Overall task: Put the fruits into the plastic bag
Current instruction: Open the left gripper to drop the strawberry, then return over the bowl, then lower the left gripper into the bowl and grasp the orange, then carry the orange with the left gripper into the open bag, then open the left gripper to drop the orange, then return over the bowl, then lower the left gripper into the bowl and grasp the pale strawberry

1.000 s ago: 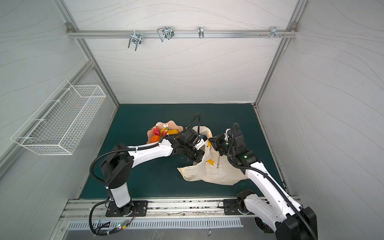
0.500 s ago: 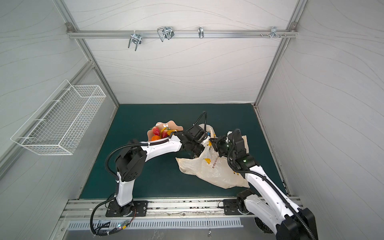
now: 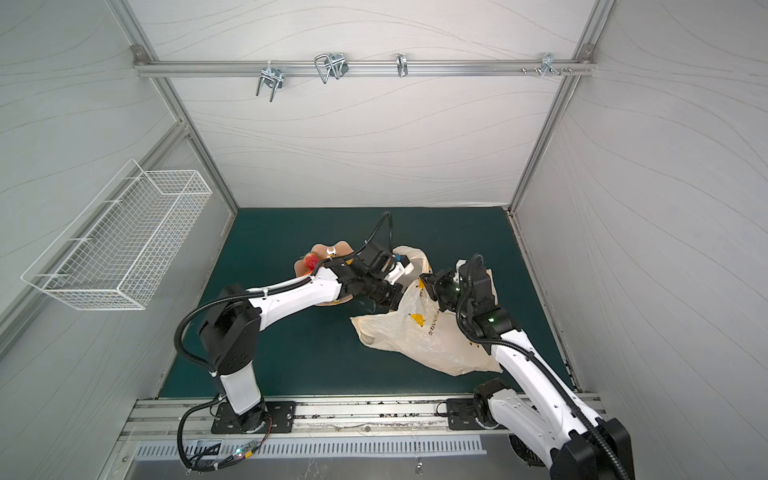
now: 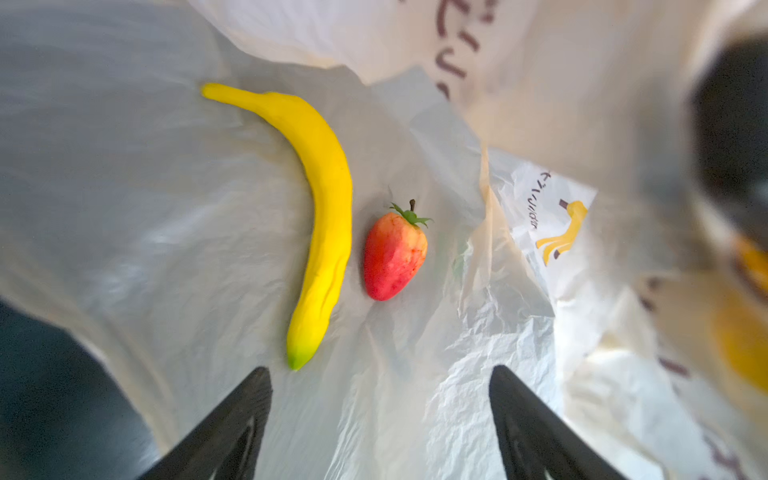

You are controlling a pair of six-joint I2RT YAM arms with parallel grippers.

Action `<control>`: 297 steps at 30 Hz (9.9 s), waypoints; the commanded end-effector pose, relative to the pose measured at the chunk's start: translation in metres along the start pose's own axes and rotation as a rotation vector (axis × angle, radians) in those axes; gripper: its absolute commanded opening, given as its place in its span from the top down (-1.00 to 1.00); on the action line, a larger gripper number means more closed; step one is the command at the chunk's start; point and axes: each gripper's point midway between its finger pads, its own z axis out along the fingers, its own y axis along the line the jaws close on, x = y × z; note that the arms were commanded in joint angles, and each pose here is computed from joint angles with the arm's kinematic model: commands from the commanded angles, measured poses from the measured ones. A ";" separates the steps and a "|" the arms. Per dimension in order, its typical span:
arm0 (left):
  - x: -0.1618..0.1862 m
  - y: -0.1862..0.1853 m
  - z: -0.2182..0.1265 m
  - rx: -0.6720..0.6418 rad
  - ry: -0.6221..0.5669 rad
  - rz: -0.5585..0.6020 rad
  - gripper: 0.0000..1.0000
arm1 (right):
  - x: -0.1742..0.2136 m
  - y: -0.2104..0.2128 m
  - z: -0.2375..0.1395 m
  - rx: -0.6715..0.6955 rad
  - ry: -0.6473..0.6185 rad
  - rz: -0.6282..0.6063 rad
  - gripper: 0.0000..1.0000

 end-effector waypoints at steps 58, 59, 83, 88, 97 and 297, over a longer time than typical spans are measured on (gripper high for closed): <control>0.008 0.285 -0.188 -1.023 -0.054 -0.466 -0.52 | 0.005 0.005 -0.006 0.049 0.037 -0.055 1.00; 0.010 0.287 -0.187 -1.028 -0.048 -0.468 -0.52 | 0.004 0.005 -0.006 0.048 0.036 -0.054 1.00; 0.025 0.294 -0.176 -1.016 -0.026 -0.486 -0.09 | 0.004 0.003 -0.006 0.057 0.032 -0.052 1.00; 0.025 0.286 -0.183 -1.014 -0.043 -0.479 0.02 | 0.003 0.004 -0.005 0.056 0.031 -0.051 1.00; 0.021 0.255 -0.208 -0.981 -0.113 -0.468 0.09 | 0.002 0.005 -0.005 0.054 0.028 -0.058 1.00; -0.013 0.310 -0.188 -1.218 0.034 -0.346 -0.41 | -0.003 0.009 -0.007 0.034 0.014 -0.049 1.00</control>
